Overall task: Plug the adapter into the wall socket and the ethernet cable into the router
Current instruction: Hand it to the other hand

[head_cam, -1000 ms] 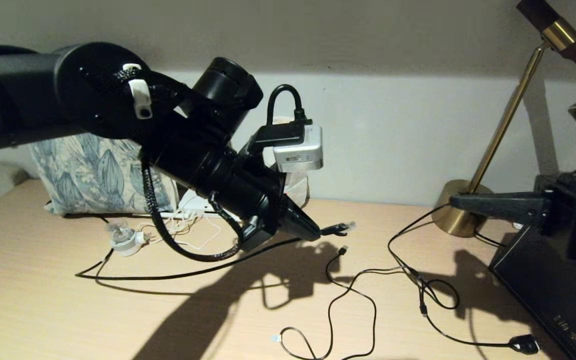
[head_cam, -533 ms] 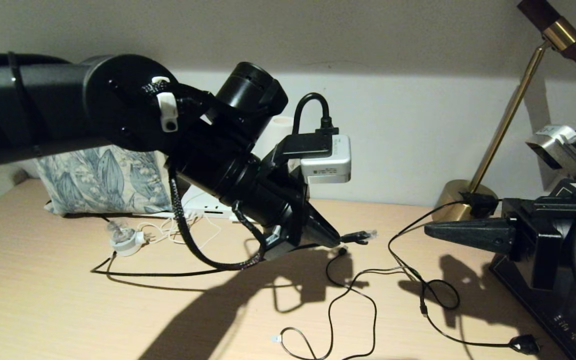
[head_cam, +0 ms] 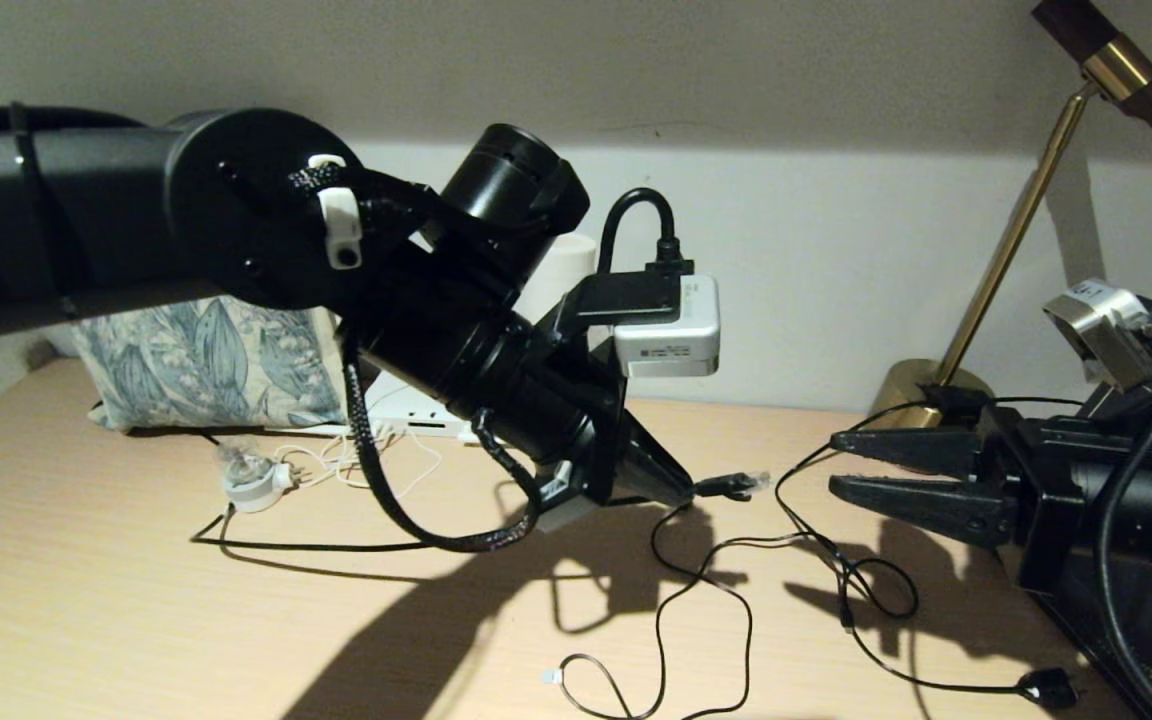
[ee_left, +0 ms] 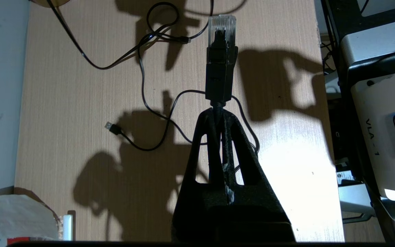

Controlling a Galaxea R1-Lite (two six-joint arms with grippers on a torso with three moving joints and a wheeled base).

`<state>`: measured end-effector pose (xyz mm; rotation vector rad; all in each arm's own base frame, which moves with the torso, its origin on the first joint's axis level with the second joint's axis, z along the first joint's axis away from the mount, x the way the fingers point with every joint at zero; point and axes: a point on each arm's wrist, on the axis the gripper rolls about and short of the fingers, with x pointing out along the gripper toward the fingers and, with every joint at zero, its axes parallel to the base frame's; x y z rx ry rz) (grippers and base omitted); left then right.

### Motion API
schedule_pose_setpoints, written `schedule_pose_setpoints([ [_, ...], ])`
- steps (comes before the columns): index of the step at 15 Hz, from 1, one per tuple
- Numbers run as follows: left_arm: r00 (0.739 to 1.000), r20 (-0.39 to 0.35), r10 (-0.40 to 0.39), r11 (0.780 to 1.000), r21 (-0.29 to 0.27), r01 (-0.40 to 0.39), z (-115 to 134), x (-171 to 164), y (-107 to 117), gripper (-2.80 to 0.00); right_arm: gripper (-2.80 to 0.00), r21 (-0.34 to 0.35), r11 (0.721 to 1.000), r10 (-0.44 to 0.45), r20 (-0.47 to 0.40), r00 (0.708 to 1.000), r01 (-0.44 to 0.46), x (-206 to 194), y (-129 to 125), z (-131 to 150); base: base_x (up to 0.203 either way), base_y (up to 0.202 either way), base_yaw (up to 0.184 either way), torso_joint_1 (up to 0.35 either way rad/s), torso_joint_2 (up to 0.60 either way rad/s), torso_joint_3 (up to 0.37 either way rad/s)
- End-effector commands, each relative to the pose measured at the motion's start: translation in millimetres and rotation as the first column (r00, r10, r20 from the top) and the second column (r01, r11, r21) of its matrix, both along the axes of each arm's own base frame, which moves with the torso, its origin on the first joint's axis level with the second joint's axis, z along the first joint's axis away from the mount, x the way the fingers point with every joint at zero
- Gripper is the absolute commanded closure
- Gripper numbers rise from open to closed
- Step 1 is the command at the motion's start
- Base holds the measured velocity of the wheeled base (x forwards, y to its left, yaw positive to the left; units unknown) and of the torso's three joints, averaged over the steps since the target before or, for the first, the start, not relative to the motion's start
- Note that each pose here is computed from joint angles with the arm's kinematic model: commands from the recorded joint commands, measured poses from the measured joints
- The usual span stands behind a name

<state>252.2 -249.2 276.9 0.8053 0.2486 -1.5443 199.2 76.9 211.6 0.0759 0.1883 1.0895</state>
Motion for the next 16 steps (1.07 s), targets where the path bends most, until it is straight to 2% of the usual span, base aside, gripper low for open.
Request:
schedule_pose_setpoints([
  [1, 1.000, 0.002, -0.014, 1.000, -0.002, 0.014, 1.4, -3.4, -0.7, 0.00, -2.80, 0.016, 1.000, 0.012, 0.022, 1.000, -0.012, 2.7, 2.1, -6.2, 0.000, 0.000, 0.000, 0.000, 0.00, 0.000],
  [3, 1.000, 0.000, -0.025, 1.000, -0.006, 0.025, 3.0, -7.0, -1.5, 0.00, -2.80, 0.020, 0.999, 0.030, 0.016, 0.999, -0.030, -0.6, 4.3, -11.2, 0.000, 0.000, 0.000, 0.000, 0.00, 0.000],
  [5, 0.998, -0.021, -0.064, 0.998, -0.030, 0.063, 6.2, -14.3, -3.8, 0.00, -2.80, 0.034, 0.998, 0.052, 0.056, 0.997, -0.054, -4.8, 4.6, -15.1, 0.000, 0.000, 0.000, 0.000, 0.00, 0.000],
  [11, 0.995, -0.067, -0.075, 0.997, -0.003, 0.075, -4.7, -20.2, -2.1, 0.00, -2.80, 0.040, 0.996, 0.072, 0.095, 0.993, -0.076, -8.3, 6.5, -29.0, 0.000, 0.000, 0.000, 0.000, 0.00, 0.000],
  [16, 0.995, -0.071, -0.076, 0.997, -0.011, 0.075, -0.5, -28.5, 9.2, 0.00, -2.80, 0.054, 0.982, 0.173, 0.106, 0.979, -0.180, -16.0, 29.1, -22.3, 0.000, 0.000, 0.000, 0.000, 0.00, 0.000],
])
